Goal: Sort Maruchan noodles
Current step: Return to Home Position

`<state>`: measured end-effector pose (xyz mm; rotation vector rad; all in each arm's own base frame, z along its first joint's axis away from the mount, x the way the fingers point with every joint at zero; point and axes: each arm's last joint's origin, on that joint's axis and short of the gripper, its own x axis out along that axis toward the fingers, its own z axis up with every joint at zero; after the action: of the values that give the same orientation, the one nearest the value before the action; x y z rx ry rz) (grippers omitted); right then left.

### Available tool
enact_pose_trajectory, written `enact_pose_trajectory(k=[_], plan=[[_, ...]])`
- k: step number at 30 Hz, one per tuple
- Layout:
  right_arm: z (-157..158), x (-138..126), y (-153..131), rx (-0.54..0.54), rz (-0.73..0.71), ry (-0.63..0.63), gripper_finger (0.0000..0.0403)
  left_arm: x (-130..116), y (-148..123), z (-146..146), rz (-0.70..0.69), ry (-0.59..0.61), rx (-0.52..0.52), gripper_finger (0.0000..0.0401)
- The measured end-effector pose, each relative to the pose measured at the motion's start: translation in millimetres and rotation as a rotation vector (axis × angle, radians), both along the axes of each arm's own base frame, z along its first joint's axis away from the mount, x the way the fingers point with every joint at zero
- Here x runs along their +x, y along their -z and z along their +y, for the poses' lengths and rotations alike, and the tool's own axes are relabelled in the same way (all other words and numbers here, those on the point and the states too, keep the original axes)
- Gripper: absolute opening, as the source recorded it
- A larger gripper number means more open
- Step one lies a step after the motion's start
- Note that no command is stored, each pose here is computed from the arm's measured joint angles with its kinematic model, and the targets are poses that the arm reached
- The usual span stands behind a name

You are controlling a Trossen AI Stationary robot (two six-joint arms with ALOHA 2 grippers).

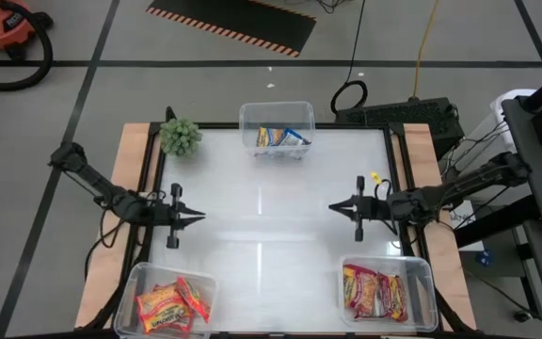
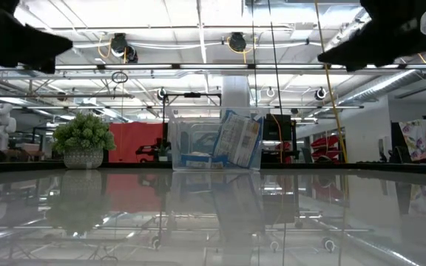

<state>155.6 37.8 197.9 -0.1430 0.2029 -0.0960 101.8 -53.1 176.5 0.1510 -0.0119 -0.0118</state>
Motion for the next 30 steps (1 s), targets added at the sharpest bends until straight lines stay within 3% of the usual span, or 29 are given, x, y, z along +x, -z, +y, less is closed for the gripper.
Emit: enact_pose_trajectory(k=[11,19,22,30], plan=[[-13,-21,33,0.022,-0.088,0.042,0.0000,4,13,13,0.067,-0.004,-0.027,0.0040],[-14,-28,30,0.038,-0.132,0.023,0.0000,6,18,20,0.117,-0.030,-0.083,0.0040],[-14,-31,29,0.045,-0.134,-0.033,0.0000,6,20,21,0.136,-0.038,-0.085,0.0040],[-15,-36,25,0.058,-0.165,-0.036,0.0000,7,18,20,0.120,-0.011,-0.068,0.0040]])
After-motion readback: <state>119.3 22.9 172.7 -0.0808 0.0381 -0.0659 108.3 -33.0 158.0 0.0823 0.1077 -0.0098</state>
